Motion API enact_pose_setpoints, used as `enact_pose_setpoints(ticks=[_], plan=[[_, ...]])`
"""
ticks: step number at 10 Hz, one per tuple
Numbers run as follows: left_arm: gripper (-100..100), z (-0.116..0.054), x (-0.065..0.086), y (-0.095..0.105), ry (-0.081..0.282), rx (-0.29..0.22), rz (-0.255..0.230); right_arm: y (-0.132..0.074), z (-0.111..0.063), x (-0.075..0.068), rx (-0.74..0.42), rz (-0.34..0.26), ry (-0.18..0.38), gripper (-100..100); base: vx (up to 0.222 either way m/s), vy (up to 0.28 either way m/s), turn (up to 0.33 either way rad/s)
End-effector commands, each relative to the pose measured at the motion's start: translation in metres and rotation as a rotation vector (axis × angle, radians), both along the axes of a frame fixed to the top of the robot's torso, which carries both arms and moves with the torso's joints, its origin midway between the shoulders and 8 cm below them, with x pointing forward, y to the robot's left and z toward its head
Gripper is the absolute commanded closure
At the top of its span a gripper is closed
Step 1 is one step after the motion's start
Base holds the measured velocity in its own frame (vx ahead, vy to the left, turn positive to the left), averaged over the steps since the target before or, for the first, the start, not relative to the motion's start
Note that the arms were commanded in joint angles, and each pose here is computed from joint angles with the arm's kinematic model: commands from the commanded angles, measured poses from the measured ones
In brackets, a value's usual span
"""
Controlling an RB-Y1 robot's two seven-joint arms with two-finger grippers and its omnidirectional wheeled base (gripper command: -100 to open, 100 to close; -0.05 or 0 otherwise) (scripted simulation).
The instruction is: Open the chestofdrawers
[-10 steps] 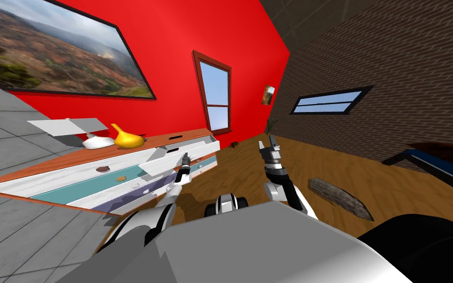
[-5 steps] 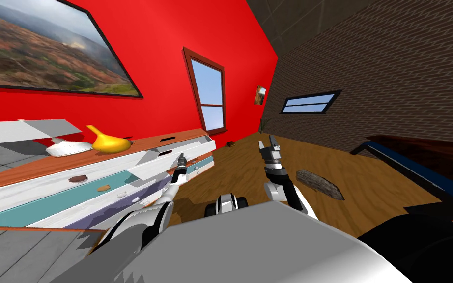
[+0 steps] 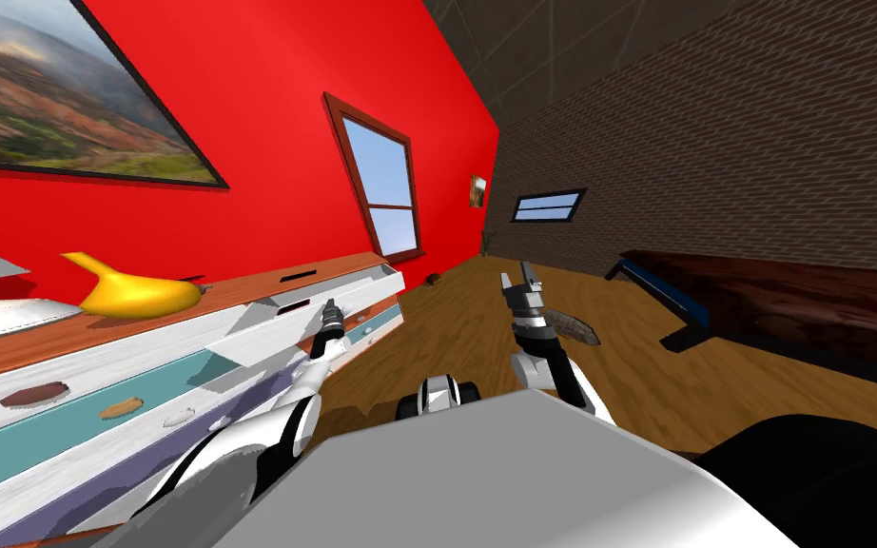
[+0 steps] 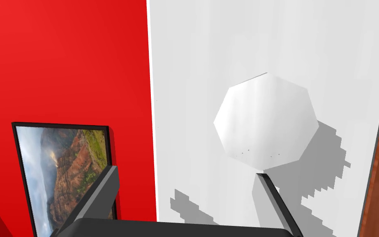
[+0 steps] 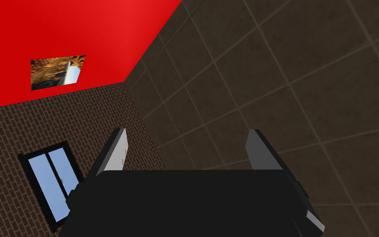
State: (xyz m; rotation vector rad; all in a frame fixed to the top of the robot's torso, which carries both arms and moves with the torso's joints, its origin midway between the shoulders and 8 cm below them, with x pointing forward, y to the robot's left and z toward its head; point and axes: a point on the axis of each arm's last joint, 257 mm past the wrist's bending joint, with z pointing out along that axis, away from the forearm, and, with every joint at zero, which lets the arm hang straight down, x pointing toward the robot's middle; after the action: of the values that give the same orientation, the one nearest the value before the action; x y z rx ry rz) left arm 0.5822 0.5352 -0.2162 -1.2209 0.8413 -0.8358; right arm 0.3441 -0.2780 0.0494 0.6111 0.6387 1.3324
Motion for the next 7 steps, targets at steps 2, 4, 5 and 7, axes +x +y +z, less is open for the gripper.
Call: enact_pose_setpoints(ticks=[2,4,5,7], plan=[[-100,0.019,-0.035,0.081,-0.001,-0.006,0.148,0.0,0.0,0.0,0.0,0.0,0.0,0,-0.155,0.01,-0.458],[-100,0.0,-0.042,0.086,0.035,-0.022,0.161,0.0,0.0,0.0,0.0,0.0,0.0,0,-0.079,-0.005,-0.14],[-100,0.015,-0.037,0.083,0.005,-0.012,0.152,0.0,0.0,0.0,0.0,0.0,0.0,0,0.005,-0.002,0.027],[0,0.01,-0.04,0.082,0.016,-0.015,0.156,0.0,0.0,0.0,0.0,0.0,0.0,0,0.0,0.0,0.0]])
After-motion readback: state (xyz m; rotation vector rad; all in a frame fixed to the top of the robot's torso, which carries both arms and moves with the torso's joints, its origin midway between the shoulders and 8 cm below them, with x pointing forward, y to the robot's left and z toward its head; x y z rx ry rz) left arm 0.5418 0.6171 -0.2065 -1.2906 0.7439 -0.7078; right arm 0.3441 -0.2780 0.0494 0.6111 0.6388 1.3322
